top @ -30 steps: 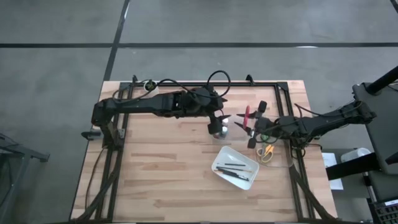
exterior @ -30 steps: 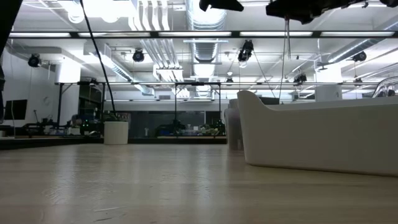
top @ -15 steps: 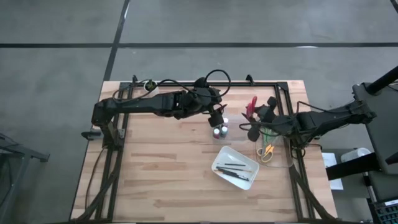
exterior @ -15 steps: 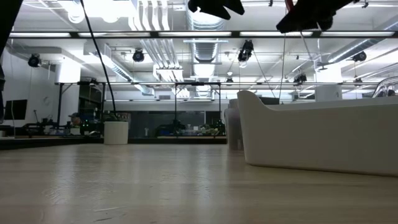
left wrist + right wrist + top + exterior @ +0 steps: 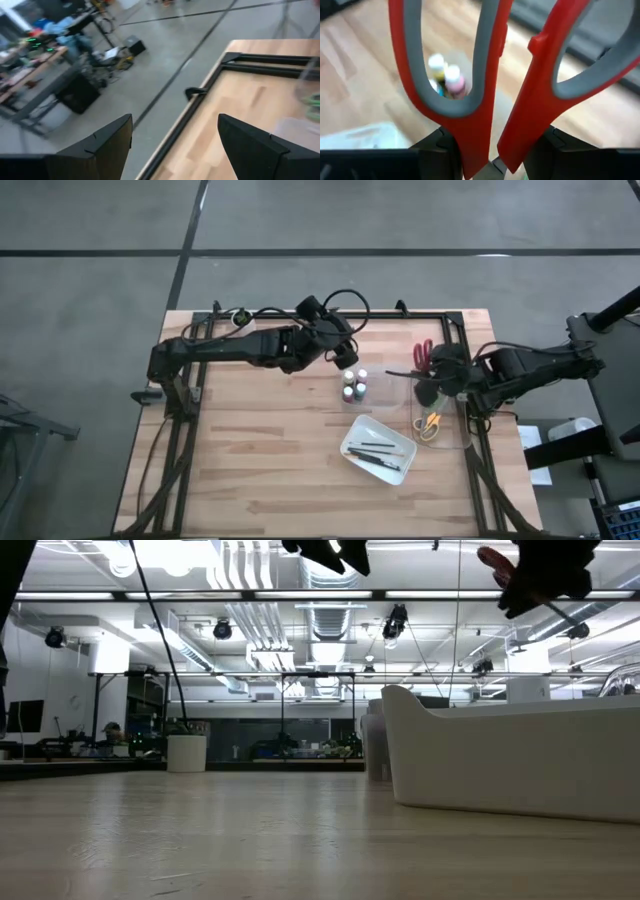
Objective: Pick & Place Paint Supplies
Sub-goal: Put the red scissors into the right transparent bin
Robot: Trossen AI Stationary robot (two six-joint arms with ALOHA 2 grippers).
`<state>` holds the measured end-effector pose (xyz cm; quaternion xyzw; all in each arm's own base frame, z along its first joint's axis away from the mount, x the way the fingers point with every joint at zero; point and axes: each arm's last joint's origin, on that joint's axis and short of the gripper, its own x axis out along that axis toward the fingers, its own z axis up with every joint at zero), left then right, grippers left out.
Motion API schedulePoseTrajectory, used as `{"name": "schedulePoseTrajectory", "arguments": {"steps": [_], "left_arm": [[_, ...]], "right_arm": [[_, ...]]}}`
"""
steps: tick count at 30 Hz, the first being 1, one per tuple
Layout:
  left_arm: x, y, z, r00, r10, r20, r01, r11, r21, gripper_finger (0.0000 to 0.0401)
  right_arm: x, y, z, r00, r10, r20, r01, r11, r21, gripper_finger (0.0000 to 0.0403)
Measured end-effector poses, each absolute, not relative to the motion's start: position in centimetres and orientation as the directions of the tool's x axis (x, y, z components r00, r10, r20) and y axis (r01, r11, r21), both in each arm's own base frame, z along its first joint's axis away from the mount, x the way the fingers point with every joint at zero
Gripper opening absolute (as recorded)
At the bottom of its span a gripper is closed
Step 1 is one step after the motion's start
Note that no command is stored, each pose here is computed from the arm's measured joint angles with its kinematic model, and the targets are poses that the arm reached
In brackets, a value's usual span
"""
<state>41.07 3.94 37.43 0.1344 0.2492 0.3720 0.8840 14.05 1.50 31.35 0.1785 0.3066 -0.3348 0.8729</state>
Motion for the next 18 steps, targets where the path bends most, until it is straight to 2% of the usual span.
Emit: {"name": "schedulePoseTrajectory", "arguments": {"steps": [6,13,18], "left_arm": [[41.0,4.1,37.5,0.569,0.755,-0.327,-0.617,0.654,0.438,0.0295],[41.0,4.1,37.5,0.569,0.755,-0.326,-0.617,0.654,0.437,0.0295],[41.0,4.1,37.5,0.569,0.755,-0.326,-0.618,0.654,0.436,0.0295]], "right_arm": [[12.6,1.6,30.7,0.478,-0.352,-0.805,0.757,0.629,0.174,0.0143],[10.8,1.5,28.5,0.248,-0.29,-0.924,0.886,0.454,0.095,0.0143],[10.4,1.6,27.4,0.184,-0.235,-0.954,0.91,0.408,0.075,0.0143]]}}
